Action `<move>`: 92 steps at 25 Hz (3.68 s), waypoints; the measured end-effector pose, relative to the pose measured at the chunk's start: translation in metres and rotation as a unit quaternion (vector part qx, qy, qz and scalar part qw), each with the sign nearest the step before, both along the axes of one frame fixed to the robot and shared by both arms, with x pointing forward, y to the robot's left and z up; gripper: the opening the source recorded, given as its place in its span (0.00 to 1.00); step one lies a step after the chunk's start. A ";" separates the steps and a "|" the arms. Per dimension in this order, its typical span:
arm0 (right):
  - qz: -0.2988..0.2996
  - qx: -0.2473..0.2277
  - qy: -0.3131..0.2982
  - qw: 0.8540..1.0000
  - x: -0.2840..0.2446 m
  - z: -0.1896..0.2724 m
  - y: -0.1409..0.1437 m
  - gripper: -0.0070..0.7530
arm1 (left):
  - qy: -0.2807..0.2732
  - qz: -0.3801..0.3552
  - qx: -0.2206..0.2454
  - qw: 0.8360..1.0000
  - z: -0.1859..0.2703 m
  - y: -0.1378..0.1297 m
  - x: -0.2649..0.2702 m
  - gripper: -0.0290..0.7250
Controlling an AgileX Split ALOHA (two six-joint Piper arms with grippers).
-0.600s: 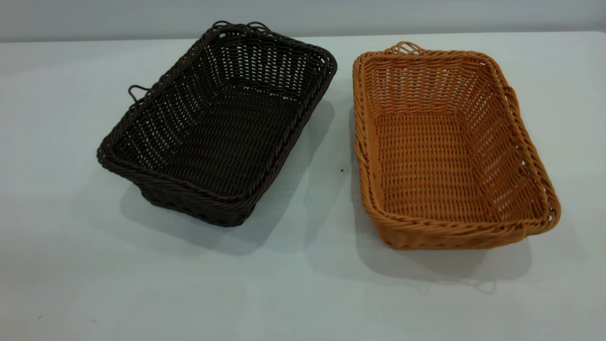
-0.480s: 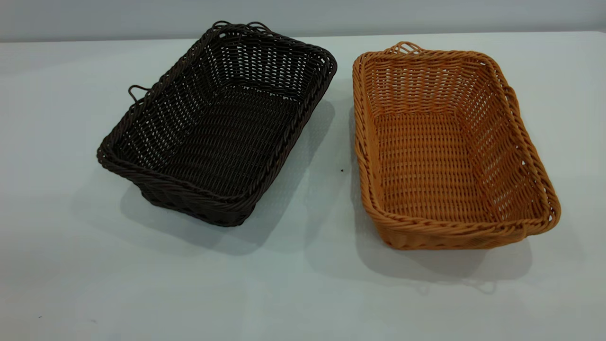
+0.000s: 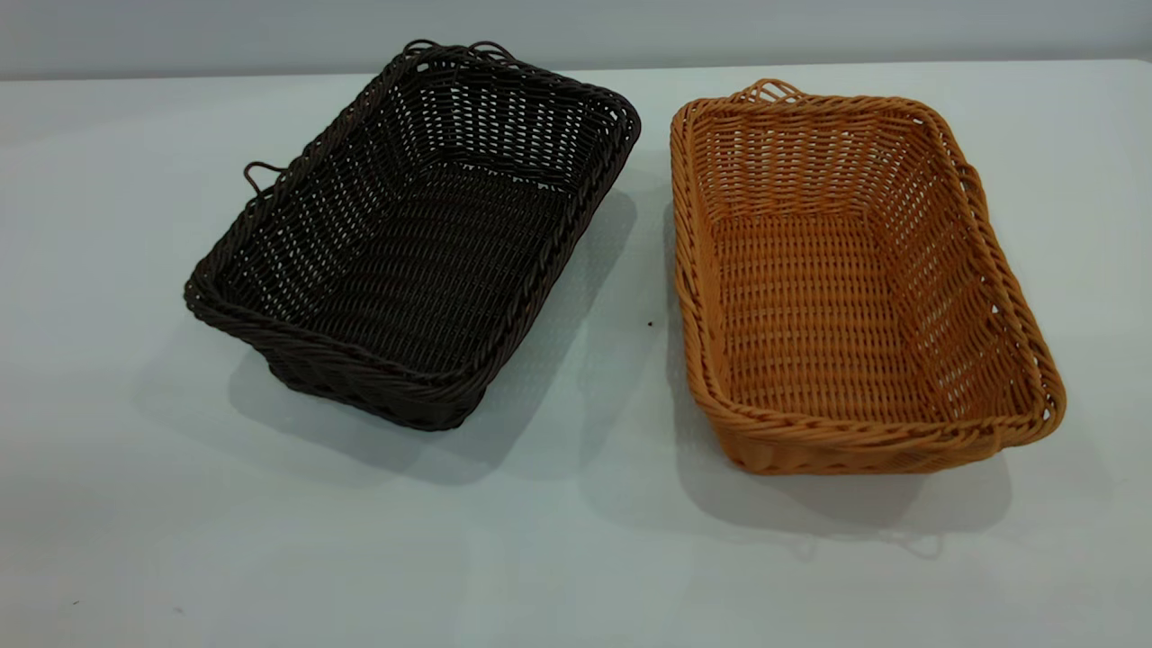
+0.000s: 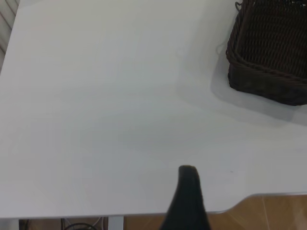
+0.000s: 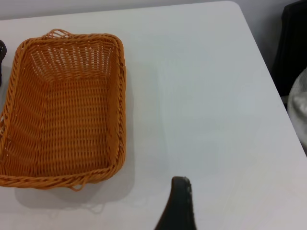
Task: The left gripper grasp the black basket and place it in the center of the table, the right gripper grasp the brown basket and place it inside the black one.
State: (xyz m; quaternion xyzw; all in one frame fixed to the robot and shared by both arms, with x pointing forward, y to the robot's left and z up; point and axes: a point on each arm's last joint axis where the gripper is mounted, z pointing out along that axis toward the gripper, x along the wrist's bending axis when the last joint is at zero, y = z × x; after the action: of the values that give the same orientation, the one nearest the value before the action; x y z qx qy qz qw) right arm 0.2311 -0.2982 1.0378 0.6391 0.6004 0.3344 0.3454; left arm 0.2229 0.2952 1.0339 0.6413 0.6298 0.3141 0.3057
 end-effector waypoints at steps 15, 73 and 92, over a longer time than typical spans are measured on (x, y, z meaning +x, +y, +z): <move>0.000 0.000 0.000 1.000 0.000 0.000 0.000 0.78 | 0.000 0.000 0.000 1.000 0.000 0.000 0.000 0.78; 0.029 0.303 0.332 0.893 0.175 -0.045 0.035 0.78 | 0.236 -0.192 0.031 0.952 -0.221 -0.111 0.469 0.38; -0.186 0.483 0.469 0.716 0.237 -0.212 0.106 0.75 | 0.081 -0.210 0.061 0.972 -0.130 -0.115 0.501 0.15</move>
State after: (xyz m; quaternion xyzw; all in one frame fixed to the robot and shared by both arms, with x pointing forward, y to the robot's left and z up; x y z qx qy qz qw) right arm 0.4678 -0.1922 0.8259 0.8929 0.3112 0.1649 -0.2806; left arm 0.7237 0.1802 0.9039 0.8002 0.4832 0.2271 0.2732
